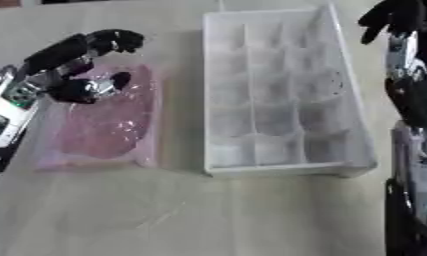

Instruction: Pick up objects on the table and place them in the box.

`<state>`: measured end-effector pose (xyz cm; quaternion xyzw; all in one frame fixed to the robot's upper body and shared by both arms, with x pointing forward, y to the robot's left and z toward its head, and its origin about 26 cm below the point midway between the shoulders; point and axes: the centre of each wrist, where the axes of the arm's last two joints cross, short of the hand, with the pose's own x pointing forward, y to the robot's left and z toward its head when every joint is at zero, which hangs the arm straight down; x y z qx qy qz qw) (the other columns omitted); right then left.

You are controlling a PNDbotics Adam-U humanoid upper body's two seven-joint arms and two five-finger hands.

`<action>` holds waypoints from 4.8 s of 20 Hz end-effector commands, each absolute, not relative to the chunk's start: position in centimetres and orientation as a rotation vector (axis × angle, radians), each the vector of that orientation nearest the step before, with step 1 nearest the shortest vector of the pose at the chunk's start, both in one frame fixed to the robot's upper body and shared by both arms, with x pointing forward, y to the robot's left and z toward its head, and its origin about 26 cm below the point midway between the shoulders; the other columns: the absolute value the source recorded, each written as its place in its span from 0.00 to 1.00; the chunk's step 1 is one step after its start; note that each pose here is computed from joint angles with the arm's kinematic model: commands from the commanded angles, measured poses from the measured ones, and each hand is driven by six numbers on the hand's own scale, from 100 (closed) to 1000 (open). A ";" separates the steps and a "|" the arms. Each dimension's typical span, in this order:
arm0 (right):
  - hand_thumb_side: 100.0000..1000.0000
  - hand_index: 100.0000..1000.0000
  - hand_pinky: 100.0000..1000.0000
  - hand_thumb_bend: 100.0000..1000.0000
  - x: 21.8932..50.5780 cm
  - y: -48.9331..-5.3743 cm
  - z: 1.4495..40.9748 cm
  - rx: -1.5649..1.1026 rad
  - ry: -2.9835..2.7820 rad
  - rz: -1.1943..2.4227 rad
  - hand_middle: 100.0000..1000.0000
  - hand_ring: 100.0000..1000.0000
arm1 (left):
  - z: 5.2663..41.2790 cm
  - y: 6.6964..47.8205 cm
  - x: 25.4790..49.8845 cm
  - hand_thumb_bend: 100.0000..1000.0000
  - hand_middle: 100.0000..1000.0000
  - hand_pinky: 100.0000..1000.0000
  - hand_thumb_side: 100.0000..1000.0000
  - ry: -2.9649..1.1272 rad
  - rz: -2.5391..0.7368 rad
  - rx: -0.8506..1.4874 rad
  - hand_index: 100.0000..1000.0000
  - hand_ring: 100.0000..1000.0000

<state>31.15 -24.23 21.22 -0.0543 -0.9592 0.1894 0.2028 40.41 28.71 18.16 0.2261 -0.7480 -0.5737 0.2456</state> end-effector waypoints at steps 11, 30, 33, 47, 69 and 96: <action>0.47 0.64 0.26 0.00 30.9 -24.3 22.2 -0.163 -2.708 0.557 0.62 0.42 | 18.1 30.0 40.3 0.29 1.00 0.90 1.00 -1.667 -1.836 0.601 1.00 0.95; 0.48 0.64 0.26 0.00 30.9 -24.4 22.3 -0.171 -2.714 0.557 0.62 0.42 | 20.7 29.6 38.2 0.27 0.77 0.49 0.02 -1.458 -1.962 0.670 0.86 0.69; 0.48 0.64 0.26 0.00 30.9 -24.4 22.3 -0.172 -2.715 0.556 0.62 0.42 | 21.1 29.0 37.5 0.17 0.73 0.46 0.04 -1.498 -1.966 0.751 0.81 0.65; 0.48 0.64 0.26 0.00 30.9 -24.3 22.3 -0.172 -2.717 0.544 0.62 0.42 | 22.2 28.3 35.9 0.00 0.06 0.00 0.09 -1.795 -1.821 0.883 0.14 0.07; 0.47 0.64 0.26 0.00 30.9 -24.4 22.1 -0.175 -2.705 0.537 0.61 0.42 | 25.2 29.2 36.7 0.01 0.02 0.00 0.00 -2.009 -1.511 1.190 0.11 0.02; 0.48 0.64 0.26 0.00 30.8 -23.9 21.7 -0.136 -2.690 0.549 0.61 0.42 | 31.6 16.0 40.6 0.08 0.03 0.00 0.00 -2.320 -1.650 1.037 0.12 0.02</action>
